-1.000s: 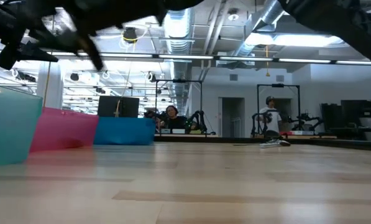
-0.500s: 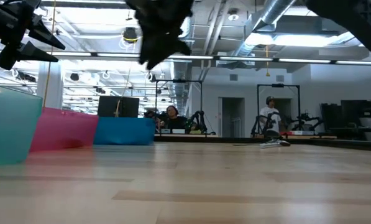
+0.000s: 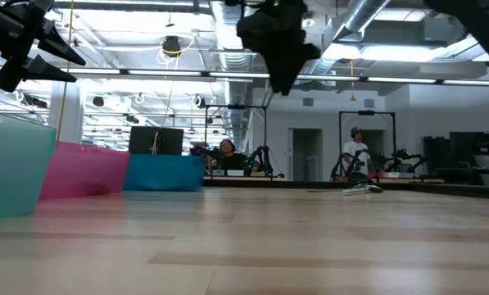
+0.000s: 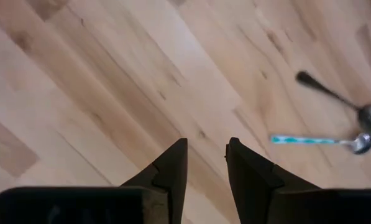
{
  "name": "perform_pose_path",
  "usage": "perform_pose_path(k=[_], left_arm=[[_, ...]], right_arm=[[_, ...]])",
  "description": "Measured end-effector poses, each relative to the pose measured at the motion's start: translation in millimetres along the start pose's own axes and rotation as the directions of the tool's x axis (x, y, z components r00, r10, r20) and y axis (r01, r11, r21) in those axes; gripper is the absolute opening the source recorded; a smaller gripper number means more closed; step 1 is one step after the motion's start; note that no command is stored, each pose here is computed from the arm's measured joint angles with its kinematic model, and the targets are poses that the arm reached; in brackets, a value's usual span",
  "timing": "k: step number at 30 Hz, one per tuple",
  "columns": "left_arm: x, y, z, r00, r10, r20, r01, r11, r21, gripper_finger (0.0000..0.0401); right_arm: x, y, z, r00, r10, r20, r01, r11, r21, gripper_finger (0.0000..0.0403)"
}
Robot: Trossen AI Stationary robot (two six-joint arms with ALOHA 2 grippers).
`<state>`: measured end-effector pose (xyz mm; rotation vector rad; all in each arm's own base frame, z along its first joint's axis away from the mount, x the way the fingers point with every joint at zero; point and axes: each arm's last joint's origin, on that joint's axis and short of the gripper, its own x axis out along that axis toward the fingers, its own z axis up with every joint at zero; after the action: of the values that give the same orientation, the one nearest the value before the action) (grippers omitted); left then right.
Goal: Sort silverware by color (type)
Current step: Put the black spoon into the red bin
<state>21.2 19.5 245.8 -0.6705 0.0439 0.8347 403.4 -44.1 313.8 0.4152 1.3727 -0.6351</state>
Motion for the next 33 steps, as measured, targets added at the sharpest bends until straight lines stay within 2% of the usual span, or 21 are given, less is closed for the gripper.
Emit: perform_pose_path(k=[4, 7, 9, 12, 17, 22, 25, 26, 28, 31, 33], left_arm=[[0.0, 0.6, -0.8, 1.0, 0.001, -0.012, -0.001, 1.0, -0.003, 0.0195], [0.0, 0.6, -0.8, 1.0, 0.001, -0.011, -0.001, 1.0, -0.004, 0.0195], [0.0, 0.5, -0.8, 1.0, 0.001, -0.01, -0.001, 1.0, -0.004, 0.0195], [0.0, 0.7, -0.7, 1.0, 0.005, -0.006, -0.005, 1.0, -0.006, 0.0195], [0.0, 0.8, -0.7, 1.0, 0.007, -0.006, -0.007, 1.0, -0.022, 0.0195], [0.0, 0.9, -0.8, 1.0, 0.009, -0.006, -0.009, 1.0, -0.021, 0.0195], [0.0, 1.2, -0.5, 1.0, 0.017, 0.003, -0.017, 1.0, -0.021, 0.0195], [0.0, 1.2, -0.5, 1.0, 0.018, 0.003, -0.017, 1.0, -0.021, 0.0195], [0.0, 1.1, -0.7, 1.0, 0.014, -0.001, -0.014, 1.0, -0.021, 0.0195], [0.0, 1.0, -0.8, 1.0, 0.011, -0.005, -0.011, 1.0, -0.021, 0.0195], [0.0, 1.1, -0.8, 1.0, 0.011, -0.005, -0.011, 1.0, -0.021, 0.0195]], right_arm=[[-1.0, -12.0, -29.3, 0.997, -0.055, -0.05, 0.056, 0.998, 0.022, 0.0132], [-1.2, -26.6, -60.6, 0.993, -0.093, -0.077, 0.1, 0.99, 0.098, 0.0132], [-1.8, -33.0, -82.0, 0.993, -0.094, -0.076, 0.107, 0.975, 0.193, 0.0132], [-0.9, -37.6, -117.5, 0.989, -0.096, -0.111, 0.128, 0.934, 0.333, 0.0132], [3.3, -31.9, -175.7, 0.98, -0.084, -0.183, 0.166, 0.85, 0.5, 0.0132], [20.7, -23.8, -223.6, 0.952, -0.101, -0.288, 0.259, 0.768, 0.585, 0.0136], [35.1, -19.4, -250.0, 0.909, -0.117, -0.4, 0.356, 0.716, 0.6, 0.0148], [39.1, -16.7, -257.6, 0.893, -0.1, -0.438, 0.371, 0.715, 0.593, 0.0154], [47.3, -9.2, -269.6, 0.878, -0.048, -0.476, 0.353, 0.737, 0.576, 0.0167], [55.3, 2.8, -280.5, 0.891, 0.03, -0.453, 0.267, 0.774, 0.574, 0.0189], [59.0, 4.6, -287.7, 0.888, 0.03, -0.458, 0.263, 0.784, 0.562, 0.0204]])
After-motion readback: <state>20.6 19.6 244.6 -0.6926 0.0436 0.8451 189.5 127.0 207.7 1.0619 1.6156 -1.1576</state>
